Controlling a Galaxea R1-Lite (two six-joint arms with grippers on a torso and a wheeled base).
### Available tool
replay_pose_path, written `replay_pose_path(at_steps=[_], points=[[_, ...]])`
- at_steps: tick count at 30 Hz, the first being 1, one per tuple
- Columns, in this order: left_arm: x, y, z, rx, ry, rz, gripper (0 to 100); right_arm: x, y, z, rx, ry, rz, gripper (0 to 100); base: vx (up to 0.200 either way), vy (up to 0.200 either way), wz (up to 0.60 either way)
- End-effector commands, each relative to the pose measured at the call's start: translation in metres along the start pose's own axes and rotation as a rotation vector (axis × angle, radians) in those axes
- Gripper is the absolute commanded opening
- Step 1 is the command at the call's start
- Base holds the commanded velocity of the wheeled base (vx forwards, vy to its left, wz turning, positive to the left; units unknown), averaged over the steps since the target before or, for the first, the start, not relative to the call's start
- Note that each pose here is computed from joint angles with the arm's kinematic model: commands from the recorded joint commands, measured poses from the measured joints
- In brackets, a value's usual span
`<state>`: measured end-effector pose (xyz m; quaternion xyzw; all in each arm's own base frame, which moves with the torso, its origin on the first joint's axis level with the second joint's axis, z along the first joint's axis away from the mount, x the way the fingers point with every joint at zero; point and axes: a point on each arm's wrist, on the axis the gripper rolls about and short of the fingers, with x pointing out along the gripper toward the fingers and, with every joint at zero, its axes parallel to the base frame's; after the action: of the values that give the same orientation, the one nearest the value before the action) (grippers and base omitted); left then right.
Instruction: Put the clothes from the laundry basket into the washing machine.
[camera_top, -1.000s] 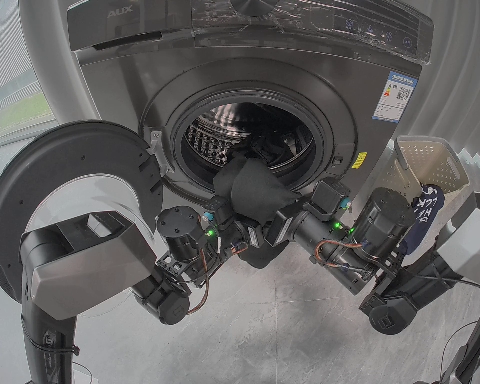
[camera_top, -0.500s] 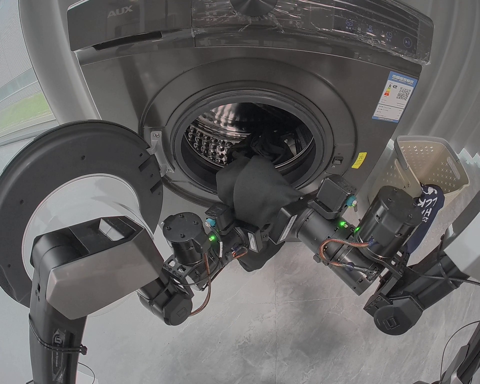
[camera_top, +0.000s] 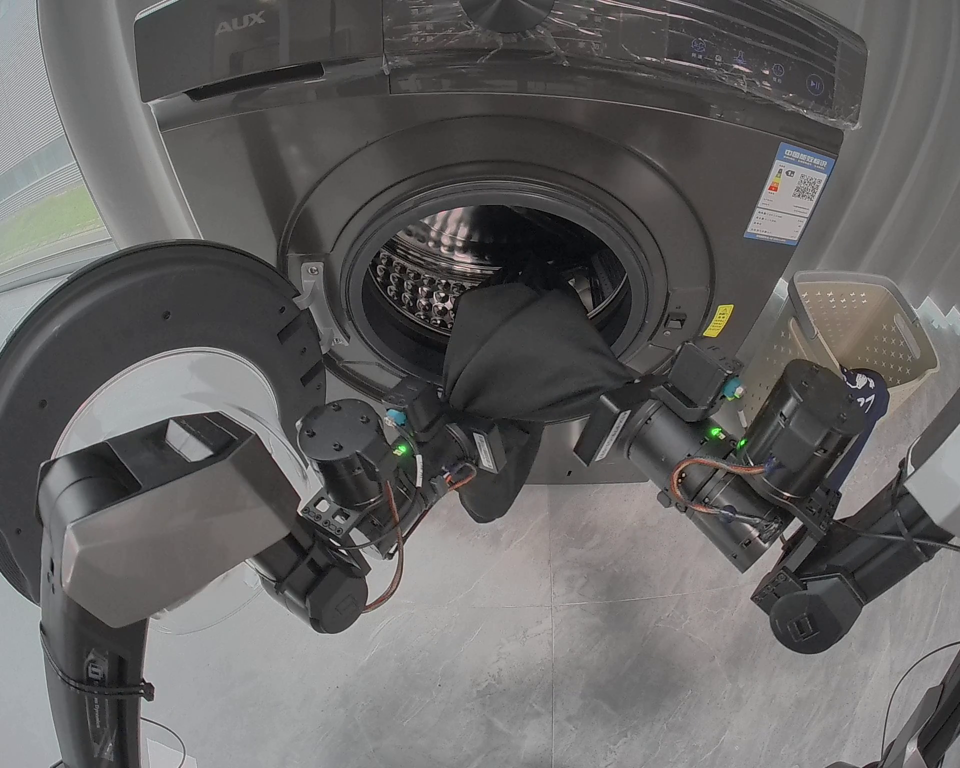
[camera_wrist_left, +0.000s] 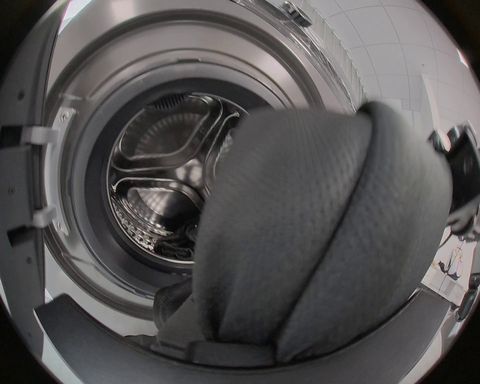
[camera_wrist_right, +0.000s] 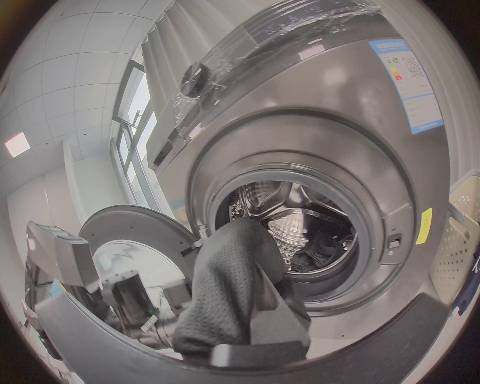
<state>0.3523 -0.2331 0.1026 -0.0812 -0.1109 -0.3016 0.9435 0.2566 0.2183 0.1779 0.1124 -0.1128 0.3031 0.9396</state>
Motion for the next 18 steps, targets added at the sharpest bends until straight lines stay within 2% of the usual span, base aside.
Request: replay_pose_path(at_steps=[1, 8, 15, 16, 18], points=[[-0.004, 0.002, 0.034, -0.003, -0.067, 0.013, 0, -0.007, -0.015, -0.003, -0.002, 0.027, -0.043, 0, 0.000, 0.000, 0.00], [-0.011, 0.000, 0.052, -0.005, -0.092, 0.012, 0, -0.016, -0.017, -0.023, 0.011, 0.109, -0.055, 0, 0.000, 0.000, 0.00], [-0.011, -0.001, 0.051, -0.005, -0.090, 0.022, 0, -0.021, -0.017, -0.025, 0.008, 0.127, -0.055, 0, 0.000, 0.000, 0.00], [-0.011, -0.001, 0.051, -0.005, -0.090, 0.022, 0, -0.022, -0.017, -0.025, 0.005, 0.128, -0.054, 100, 0.000, 0.000, 0.00], [-0.011, -0.001, 0.051, -0.005, -0.090, 0.022, 0, -0.021, -0.014, -0.022, 0.010, 0.112, -0.045, 100, 0.000, 0.000, 0.00]])
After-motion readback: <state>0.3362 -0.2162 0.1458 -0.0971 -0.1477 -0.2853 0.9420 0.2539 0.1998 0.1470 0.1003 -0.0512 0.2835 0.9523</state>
